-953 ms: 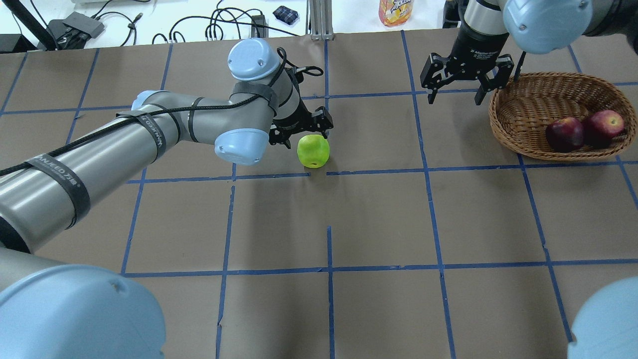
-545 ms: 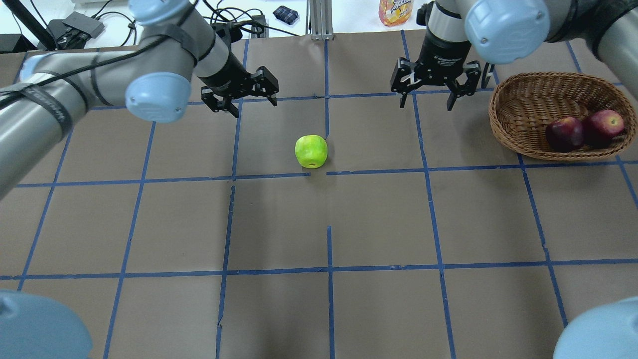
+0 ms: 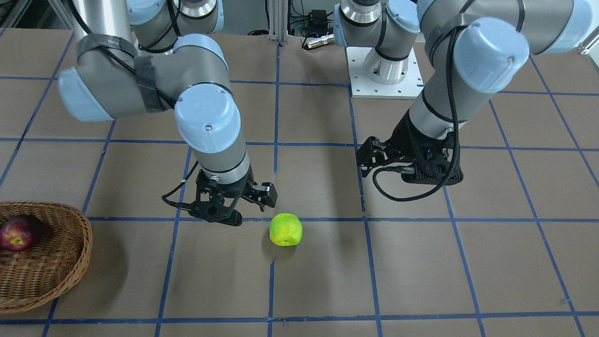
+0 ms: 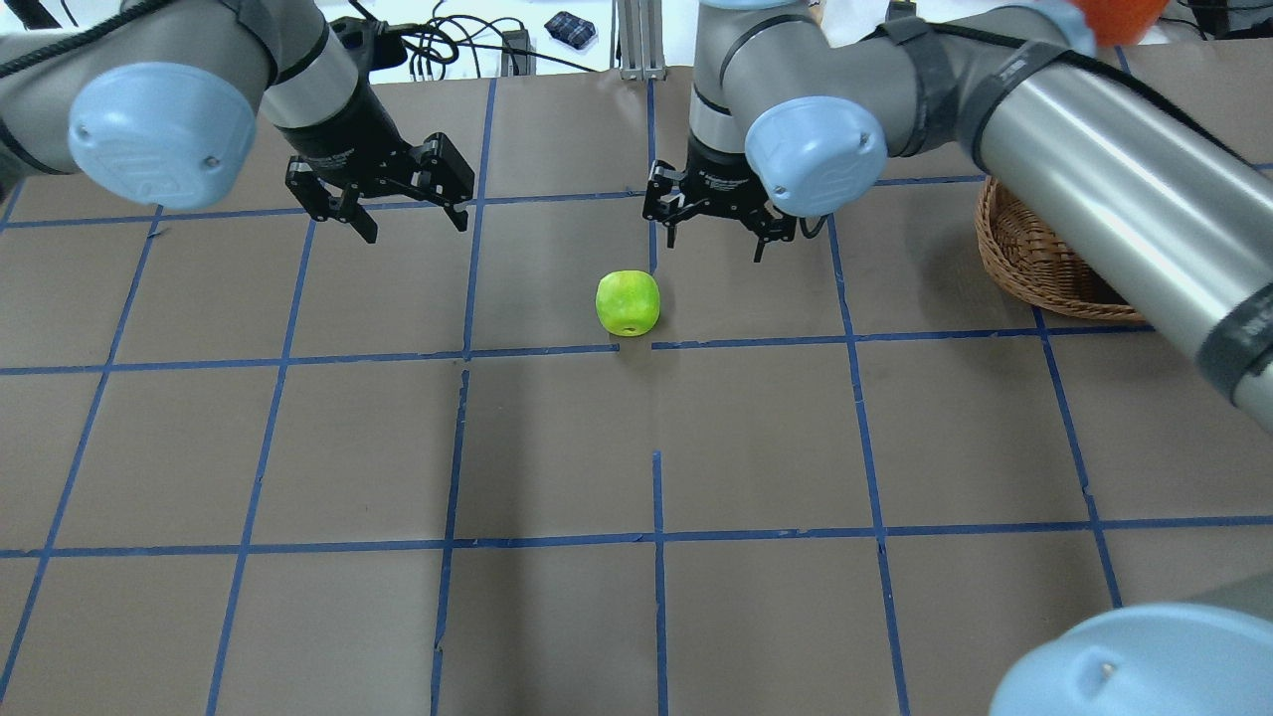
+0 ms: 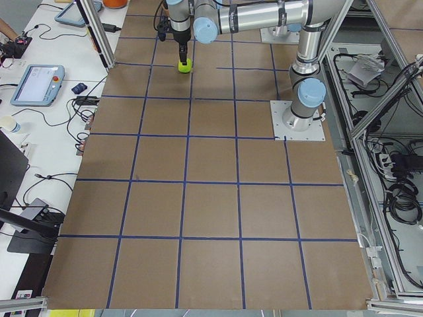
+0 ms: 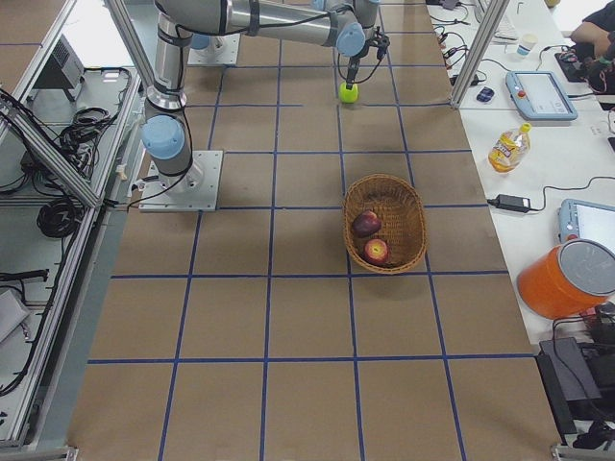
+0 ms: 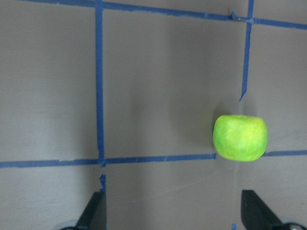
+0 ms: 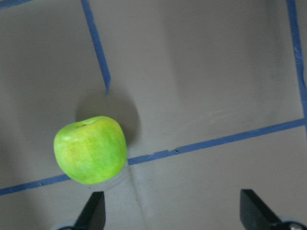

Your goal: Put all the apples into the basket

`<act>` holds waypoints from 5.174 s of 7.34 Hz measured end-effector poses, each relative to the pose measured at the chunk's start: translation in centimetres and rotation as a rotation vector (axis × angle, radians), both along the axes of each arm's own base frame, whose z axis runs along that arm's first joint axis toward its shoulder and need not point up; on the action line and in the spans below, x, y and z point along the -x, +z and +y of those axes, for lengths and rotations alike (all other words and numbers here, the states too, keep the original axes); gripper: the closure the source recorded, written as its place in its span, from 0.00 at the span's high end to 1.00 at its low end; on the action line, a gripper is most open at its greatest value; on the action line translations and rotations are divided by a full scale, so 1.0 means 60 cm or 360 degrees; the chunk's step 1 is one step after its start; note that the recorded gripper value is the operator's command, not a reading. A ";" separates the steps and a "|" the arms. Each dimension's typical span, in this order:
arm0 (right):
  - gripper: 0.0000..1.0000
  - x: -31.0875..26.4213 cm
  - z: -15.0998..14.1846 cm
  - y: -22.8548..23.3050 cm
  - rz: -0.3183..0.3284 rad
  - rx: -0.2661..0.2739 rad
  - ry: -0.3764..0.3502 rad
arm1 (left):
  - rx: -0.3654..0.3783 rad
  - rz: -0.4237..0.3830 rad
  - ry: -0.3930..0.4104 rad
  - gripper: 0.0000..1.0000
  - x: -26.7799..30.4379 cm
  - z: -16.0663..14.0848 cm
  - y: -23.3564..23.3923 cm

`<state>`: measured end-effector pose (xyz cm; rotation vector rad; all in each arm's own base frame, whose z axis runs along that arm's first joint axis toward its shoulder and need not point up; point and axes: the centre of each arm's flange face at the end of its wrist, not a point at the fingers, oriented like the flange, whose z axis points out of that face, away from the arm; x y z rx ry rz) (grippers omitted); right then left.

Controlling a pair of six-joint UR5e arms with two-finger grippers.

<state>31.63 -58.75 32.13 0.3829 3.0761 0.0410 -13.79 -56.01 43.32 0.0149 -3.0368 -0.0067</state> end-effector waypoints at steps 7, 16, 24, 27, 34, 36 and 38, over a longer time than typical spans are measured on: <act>1.00 -0.108 -0.015 -0.142 -0.0106 0.0023 -0.0109 | -0.0014 -0.0089 0.0043 1.00 -0.031 0.041 0.123; 0.00 -0.084 -0.036 -0.163 -0.0099 -0.0005 -0.0119 | -0.0124 -0.0167 0.0043 1.00 -0.047 0.058 0.119; 0.00 0.529 -0.071 0.052 0.0017 -0.0182 0.0172 | -0.0018 -0.0151 0.0055 1.00 -0.045 0.049 0.123; 0.00 0.645 -0.103 -0.021 0.0083 -0.0175 0.0212 | 0.0024 -0.0166 0.0048 1.00 -0.045 0.048 0.127; 1.00 0.699 -0.139 -0.101 0.0162 -0.0109 0.0283 | 0.0033 -0.0167 0.0048 1.00 -0.047 0.051 0.124; 1.00 0.688 -0.125 -0.062 0.0136 -0.0125 0.0288 | 0.0029 -0.0166 0.0047 1.00 -0.047 0.050 0.122; 1.00 0.625 -0.088 0.036 0.0080 -0.0115 0.0325 | 0.0029 -0.0166 0.0047 1.00 -0.046 0.051 0.123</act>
